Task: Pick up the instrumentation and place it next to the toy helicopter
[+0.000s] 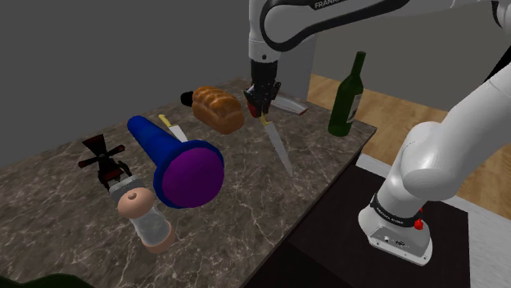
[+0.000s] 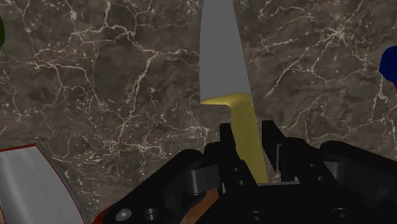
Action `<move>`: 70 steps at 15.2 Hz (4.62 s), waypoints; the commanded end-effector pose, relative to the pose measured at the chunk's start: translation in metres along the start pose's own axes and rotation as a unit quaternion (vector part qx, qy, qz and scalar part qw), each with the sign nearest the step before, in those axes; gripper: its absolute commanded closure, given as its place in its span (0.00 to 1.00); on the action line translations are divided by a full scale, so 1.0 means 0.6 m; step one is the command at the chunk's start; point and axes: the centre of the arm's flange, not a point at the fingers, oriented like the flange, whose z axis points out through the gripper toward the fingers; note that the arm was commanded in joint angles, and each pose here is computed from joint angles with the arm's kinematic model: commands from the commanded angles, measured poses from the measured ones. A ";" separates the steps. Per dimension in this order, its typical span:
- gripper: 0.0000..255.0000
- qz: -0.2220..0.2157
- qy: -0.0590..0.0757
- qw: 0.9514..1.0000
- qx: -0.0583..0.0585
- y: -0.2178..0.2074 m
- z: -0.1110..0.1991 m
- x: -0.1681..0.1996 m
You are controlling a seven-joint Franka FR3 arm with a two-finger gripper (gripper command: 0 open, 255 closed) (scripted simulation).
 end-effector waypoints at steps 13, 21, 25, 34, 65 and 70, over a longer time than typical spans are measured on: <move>1.00 0.000 -0.001 1.000 0.000 -0.190 0.007 0.227; 1.00 0.000 -0.001 1.000 0.000 -0.238 0.054 0.287; 1.00 0.000 -0.001 1.000 0.000 -0.237 0.089 0.287; 1.00 0.000 -0.001 1.000 0.000 -0.234 0.168 0.286; 0.00 0.000 -0.001 1.000 0.000 -0.229 0.191 0.285; 0.00 0.000 -0.001 1.000 0.000 -0.229 0.191 0.285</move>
